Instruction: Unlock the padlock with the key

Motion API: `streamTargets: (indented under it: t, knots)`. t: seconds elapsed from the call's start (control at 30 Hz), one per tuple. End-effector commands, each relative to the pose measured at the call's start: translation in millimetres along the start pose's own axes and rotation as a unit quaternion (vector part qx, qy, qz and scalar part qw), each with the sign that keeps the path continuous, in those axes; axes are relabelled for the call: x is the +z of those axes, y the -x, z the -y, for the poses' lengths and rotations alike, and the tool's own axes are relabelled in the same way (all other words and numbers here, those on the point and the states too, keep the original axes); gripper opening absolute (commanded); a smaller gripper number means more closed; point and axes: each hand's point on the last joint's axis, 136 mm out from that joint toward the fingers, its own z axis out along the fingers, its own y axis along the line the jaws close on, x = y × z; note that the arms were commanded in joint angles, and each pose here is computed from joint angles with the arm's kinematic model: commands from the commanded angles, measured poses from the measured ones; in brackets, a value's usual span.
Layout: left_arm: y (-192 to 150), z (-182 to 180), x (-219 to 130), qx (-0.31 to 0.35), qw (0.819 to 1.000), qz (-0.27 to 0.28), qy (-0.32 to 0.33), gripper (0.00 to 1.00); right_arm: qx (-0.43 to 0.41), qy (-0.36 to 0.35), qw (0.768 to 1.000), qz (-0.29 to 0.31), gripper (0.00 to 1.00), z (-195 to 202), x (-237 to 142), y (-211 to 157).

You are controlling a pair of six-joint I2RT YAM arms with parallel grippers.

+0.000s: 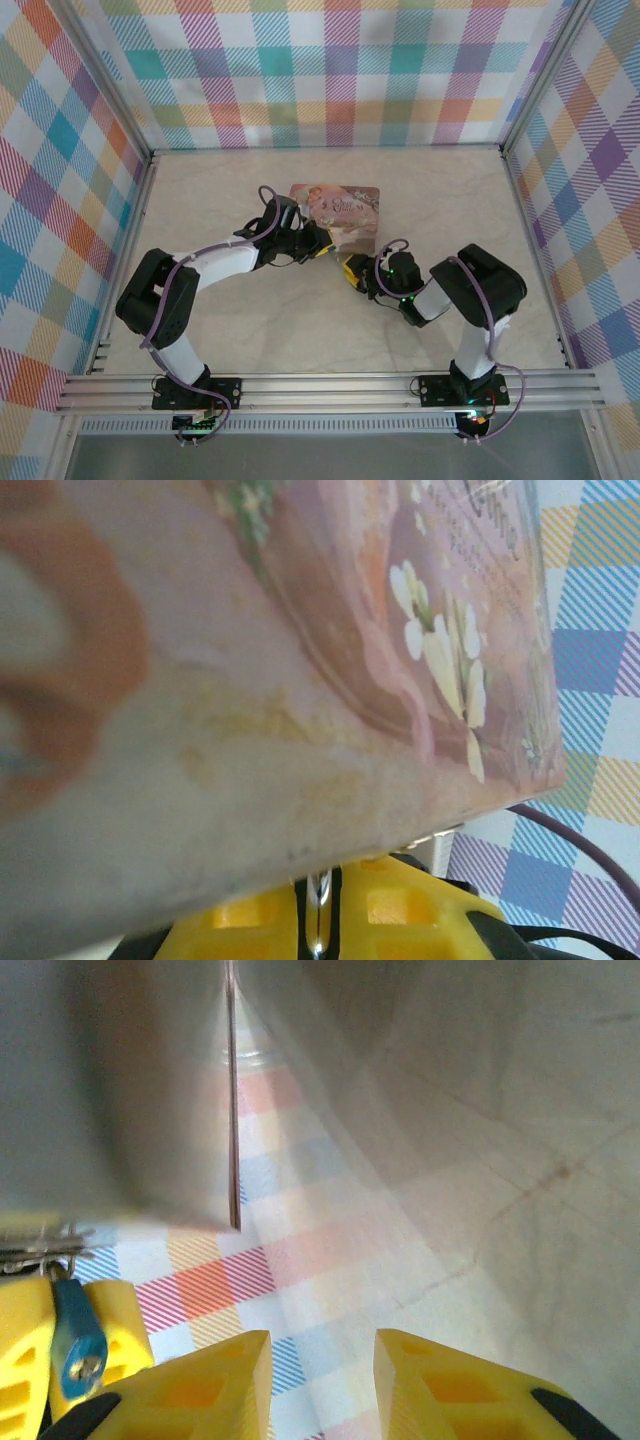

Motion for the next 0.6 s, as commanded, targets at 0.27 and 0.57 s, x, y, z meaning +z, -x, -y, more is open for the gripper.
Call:
streamTargets:
  t: [0.27,0.57]
  knots:
    - [-2,34,-18,0.027,0.999,-0.003,-0.041,0.12,-0.274,-0.204,0.939,-0.031,0.33,-5,-42,-23]
    - [-3,39,-21,0.029,0.998,-0.006,-0.049,0.12,-0.455,-0.247,0.855,-0.04,0.41,-41,-38,-27]
